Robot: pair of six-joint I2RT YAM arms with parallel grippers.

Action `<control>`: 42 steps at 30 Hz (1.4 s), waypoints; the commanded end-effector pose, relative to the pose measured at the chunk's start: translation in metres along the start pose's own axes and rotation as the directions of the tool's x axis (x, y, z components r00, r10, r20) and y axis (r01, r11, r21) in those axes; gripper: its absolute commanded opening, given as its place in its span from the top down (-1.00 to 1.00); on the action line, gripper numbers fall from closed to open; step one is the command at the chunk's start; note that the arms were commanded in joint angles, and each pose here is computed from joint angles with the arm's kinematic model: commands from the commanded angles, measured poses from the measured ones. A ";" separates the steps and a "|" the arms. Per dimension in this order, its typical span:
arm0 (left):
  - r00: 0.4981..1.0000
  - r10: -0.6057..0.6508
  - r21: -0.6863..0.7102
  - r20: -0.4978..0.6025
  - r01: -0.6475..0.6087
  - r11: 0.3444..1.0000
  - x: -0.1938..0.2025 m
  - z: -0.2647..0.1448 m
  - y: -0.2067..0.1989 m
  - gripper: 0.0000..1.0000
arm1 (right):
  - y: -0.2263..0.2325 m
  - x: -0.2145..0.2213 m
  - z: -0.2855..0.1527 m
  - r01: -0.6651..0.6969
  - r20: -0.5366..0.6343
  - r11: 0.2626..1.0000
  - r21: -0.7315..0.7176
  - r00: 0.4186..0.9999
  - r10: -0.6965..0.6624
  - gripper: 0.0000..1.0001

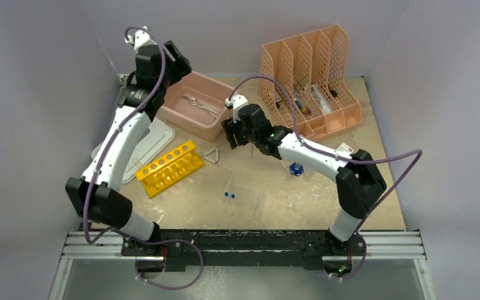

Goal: Organize the chemistry lab equipment

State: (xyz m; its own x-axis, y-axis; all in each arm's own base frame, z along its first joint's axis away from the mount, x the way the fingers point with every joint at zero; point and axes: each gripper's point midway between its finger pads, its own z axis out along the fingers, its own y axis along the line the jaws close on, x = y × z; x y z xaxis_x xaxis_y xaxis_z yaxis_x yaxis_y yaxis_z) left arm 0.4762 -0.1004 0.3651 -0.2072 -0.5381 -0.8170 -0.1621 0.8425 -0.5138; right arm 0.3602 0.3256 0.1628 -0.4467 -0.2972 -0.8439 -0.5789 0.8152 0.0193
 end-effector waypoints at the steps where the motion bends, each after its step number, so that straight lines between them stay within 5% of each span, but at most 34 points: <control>1: 0.992 0.105 0.006 -0.074 -0.105 0.994 0.025 -0.025 0.022 -0.38 | -0.028 -0.030 -0.010 -0.135 0.067 0.976 0.174 0.990 0.125 -0.32; 4: 0.991 0.104 0.033 -0.086 -0.102 0.994 0.034 -0.039 0.027 -0.37 | -0.048 -0.018 -0.015 -0.179 0.040 0.938 0.297 0.984 0.175 -0.28; 9: 0.992 0.082 0.077 -0.101 -0.074 0.994 0.048 -0.054 0.031 -0.36 | -0.074 0.011 -0.021 -0.234 -0.040 0.893 0.385 0.962 0.269 0.19; 22: 0.997 -0.030 0.107 -0.068 0.037 0.994 0.041 -0.066 0.023 -0.27 | -0.043 0.067 -0.010 -0.306 -0.189 0.915 0.264 0.914 0.360 -0.14; 28: 0.998 -0.054 0.128 -0.030 0.057 0.990 0.030 -0.071 0.018 -0.27 | -0.047 0.081 0.002 -0.324 -0.178 0.897 0.301 0.905 0.386 0.10; 42: 0.998 0.002 0.141 -0.059 0.006 0.990 0.031 -0.081 0.017 -0.27 | -0.072 0.083 0.051 -0.355 -0.076 0.821 0.448 0.899 0.430 0.23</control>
State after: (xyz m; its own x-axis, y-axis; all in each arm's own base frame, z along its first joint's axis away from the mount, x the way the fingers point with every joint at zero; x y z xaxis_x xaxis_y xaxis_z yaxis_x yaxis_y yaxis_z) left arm 0.3933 -0.1035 0.3273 -0.2985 -0.5532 -0.7778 -0.0816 0.8267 -0.5567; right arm 0.3725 0.2572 0.0336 -0.7829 -0.0351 -0.6212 -0.0657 0.9975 0.0264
